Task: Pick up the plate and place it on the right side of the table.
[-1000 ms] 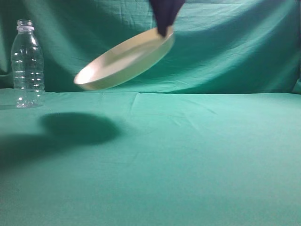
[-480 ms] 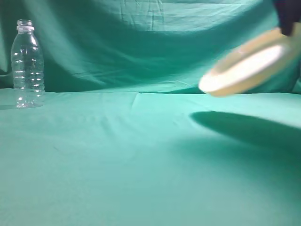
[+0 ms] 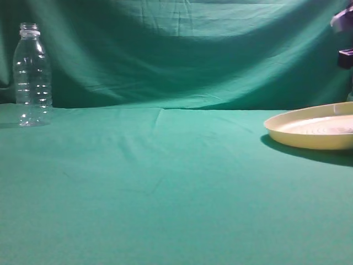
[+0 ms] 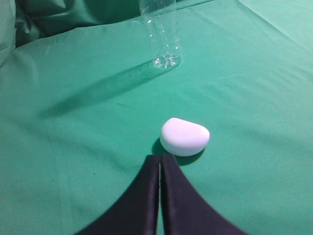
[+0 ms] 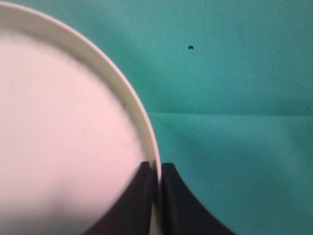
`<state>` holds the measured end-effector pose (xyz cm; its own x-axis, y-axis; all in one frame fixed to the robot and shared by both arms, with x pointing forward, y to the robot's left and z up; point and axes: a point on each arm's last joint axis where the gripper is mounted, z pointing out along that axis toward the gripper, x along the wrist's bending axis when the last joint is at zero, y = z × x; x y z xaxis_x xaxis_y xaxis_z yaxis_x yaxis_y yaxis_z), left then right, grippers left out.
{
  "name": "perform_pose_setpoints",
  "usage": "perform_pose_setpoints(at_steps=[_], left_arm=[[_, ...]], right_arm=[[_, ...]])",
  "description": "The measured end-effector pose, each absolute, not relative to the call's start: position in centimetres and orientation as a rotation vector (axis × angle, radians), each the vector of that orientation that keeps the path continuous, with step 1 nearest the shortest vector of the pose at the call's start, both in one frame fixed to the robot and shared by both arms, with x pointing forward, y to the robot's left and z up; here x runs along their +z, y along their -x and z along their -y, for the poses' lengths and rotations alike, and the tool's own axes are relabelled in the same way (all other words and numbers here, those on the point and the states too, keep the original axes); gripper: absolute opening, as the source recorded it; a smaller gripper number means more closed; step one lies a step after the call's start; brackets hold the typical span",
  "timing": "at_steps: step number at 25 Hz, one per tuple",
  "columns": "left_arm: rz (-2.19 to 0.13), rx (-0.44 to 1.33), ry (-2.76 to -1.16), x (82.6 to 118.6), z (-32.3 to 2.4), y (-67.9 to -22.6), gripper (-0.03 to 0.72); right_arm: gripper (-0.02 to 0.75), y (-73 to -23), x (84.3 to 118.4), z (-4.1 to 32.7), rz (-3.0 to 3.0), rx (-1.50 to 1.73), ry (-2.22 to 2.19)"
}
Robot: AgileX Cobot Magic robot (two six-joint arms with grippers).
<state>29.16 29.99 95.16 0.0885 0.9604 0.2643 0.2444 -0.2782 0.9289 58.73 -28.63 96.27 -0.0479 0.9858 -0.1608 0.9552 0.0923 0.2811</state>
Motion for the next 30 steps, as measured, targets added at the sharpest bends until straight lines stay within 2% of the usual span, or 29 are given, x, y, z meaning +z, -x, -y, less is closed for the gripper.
perform_pose_setpoints(at_steps=[2,3,5,11,13,16,18,20,22,24,28,30], left_arm=[[-1.211,1.237,-1.635,95.2,-30.0,-29.2,0.0],[-1.211,1.237,-1.635,95.2,-30.0,-29.2,0.0],[-1.211,1.237,-1.635,95.2,-30.0,-29.2,0.0],[-1.211,1.237,-1.635,95.2,-30.0,-29.2,0.0],[-1.211,1.237,-1.635,95.2,-30.0,-29.2,0.0],[-1.211,1.237,-1.635,95.2,-30.0,-29.2,0.0],[-1.211,1.237,-1.635,95.2,-30.0,-29.2,0.0],[-1.211,1.237,-1.635,95.2,-30.0,-29.2,0.0],[-1.211,1.237,-1.635,95.2,-30.0,-29.2,0.0],[-1.211,1.237,-1.635,95.2,-30.0,-29.2,0.0],[-1.211,1.237,-1.635,95.2,-30.0,-29.2,0.0],[-1.211,1.237,-1.635,95.2,-30.0,-29.2,0.0]], right_arm=[[0.0,-58.9,95.4,29.0,-2.066,0.124,-1.946],[0.069,-59.0,95.1,29.1,-2.066,0.121,-1.952],[0.069,-59.1,94.7,29.0,-2.07,0.118,-1.958],[0.436,-59.3,95.8,29.0,-2.063,0.089,-2.006],[0.502,-59.7,97.8,28.9,-2.035,0.116,-2.024],[0.491,-59.6,101.9,28.6,-1.978,0.232,-2.051],[0.343,-58.6,104.8,28.3,-1.959,0.342,-2.042],[0.163,-57.2,107.4,28.1,-1.965,0.437,-2.008],[0.057,-55.4,110.2,27.9,-1.946,0.54,-1.973],[0.0,-53.5,112.7,27.8,-1.923,0.627,-1.93],[0.0,-48.8,116.7,27.8,-1.861,0.778,-1.826],[0.0,-46.4,117.5,27.9,-1.838,0.815,-1.795]])
